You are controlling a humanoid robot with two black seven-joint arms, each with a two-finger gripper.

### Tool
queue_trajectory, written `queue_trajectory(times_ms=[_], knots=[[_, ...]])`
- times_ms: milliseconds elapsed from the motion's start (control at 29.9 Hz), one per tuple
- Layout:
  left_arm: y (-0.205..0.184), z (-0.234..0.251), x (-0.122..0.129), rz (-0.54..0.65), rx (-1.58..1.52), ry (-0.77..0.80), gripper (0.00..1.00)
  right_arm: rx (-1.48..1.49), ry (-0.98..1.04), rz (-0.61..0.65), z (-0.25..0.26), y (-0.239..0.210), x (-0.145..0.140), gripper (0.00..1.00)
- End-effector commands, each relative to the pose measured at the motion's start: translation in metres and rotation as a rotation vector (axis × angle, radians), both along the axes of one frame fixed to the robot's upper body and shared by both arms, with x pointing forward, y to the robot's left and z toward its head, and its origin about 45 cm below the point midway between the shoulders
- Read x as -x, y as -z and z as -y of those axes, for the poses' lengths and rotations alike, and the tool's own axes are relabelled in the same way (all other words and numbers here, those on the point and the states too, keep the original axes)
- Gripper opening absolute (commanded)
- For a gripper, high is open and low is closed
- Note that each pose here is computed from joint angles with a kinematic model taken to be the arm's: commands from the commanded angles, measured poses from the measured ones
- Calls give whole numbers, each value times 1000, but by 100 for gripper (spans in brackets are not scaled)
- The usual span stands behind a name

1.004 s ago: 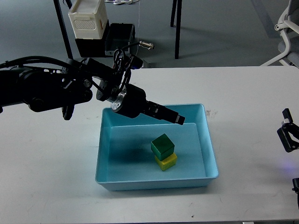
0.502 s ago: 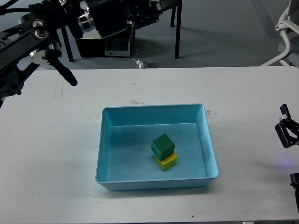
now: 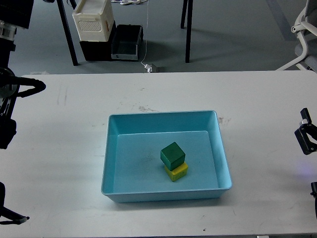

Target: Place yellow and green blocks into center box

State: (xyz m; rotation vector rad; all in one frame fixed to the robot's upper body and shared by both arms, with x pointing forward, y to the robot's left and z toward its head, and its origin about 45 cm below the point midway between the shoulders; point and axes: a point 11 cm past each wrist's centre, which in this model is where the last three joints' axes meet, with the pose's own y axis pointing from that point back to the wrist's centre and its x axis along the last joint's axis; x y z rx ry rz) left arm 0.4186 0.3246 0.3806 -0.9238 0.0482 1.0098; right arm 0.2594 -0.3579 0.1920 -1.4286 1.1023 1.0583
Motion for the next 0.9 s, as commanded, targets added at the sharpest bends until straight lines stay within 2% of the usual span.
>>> queue_trajectory(times_ms=[0,67,234,535,736,870], knots=[[44,-19,48,-80,137,-14,99,-9,-10,-30,-3,4,0,100],[59,-26,71,-96,190,-37,99,-11,-14,-38,-4,5,0,100],[95,-40,110,-148,341,-103,99,-11,-19,-47,-6,7,2,100],[173,-64,185,-316,721,-180,100,3,-14,-70,-5,12,20,100],[197,-55,229,-420,743,-213,100,19,-34,-53,-12,0,33,100],[219,-21,240,-537,765,-144,100,23,-63,-75,-21,6,38,100]])
